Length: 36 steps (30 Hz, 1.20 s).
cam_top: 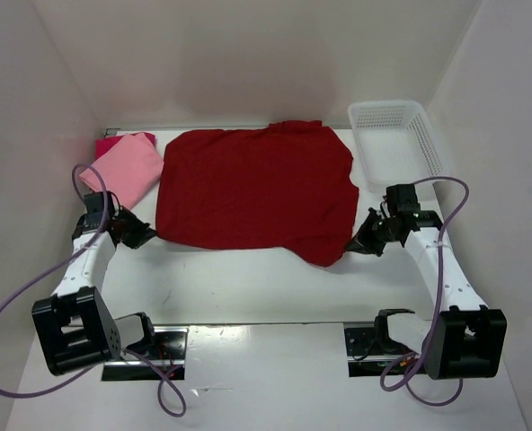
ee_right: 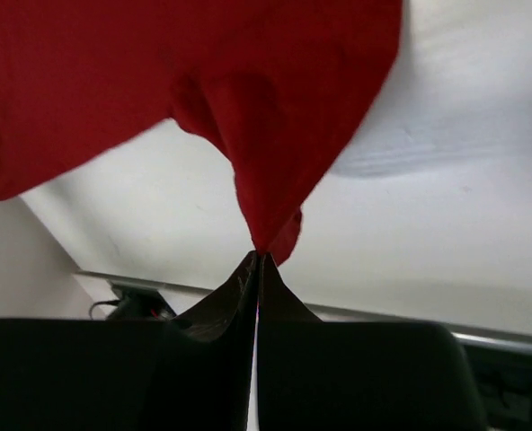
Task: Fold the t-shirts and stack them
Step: Flatten out the tshirt, then fold the flattened tshirt in 1/3 of the way
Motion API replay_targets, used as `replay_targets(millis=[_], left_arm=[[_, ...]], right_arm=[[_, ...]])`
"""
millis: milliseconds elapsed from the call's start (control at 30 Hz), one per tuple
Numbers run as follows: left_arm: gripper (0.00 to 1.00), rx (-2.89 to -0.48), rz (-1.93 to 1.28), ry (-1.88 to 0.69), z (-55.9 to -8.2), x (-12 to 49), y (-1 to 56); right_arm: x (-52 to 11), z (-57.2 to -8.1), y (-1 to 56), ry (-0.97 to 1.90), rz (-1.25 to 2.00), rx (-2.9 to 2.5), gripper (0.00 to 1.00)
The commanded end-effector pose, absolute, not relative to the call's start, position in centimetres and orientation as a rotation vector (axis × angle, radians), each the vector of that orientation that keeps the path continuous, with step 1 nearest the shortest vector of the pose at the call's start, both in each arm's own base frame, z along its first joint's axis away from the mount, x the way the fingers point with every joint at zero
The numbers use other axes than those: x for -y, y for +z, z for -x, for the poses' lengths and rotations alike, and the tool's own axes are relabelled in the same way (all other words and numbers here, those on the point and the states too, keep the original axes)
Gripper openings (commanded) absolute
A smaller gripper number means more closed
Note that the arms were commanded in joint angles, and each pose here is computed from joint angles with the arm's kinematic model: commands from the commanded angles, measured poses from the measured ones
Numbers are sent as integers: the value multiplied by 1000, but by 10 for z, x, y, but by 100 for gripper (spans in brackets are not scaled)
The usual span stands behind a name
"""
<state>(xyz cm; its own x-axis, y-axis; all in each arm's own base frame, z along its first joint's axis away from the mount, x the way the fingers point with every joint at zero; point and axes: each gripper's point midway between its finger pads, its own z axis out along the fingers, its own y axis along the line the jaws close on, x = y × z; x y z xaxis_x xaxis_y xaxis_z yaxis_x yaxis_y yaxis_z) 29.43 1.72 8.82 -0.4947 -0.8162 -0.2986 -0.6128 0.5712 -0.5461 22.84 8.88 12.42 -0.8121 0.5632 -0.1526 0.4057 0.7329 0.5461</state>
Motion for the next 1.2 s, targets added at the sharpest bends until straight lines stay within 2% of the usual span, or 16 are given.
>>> replay_targets(millis=[0, 133, 333, 533, 700, 1167], left_arm=[[7, -2336, 1119, -556, -275, -4, 94], [3, -2341, 1093, -515, -277, -10, 107], [3, -2225, 1101, -587, -333, -24, 113], [3, -2190, 1128, -579, -382, -42, 108], [3, -2208, 1138, -597, -403, -44, 93], [3, -2189, 1161, -574, -455, -53, 77]], right_arm=[[-89, -204, 129, 642, -749, -2711, 0], [-88, -207, 132, 613, -724, -2702, 0], [-88, -301, 174, 662, -666, -2450, 0], [-76, -393, 175, 605, -644, -2380, 0], [-71, -446, 164, 562, -648, -2378, 0], [-61, -538, 161, 517, -643, -2320, 0]])
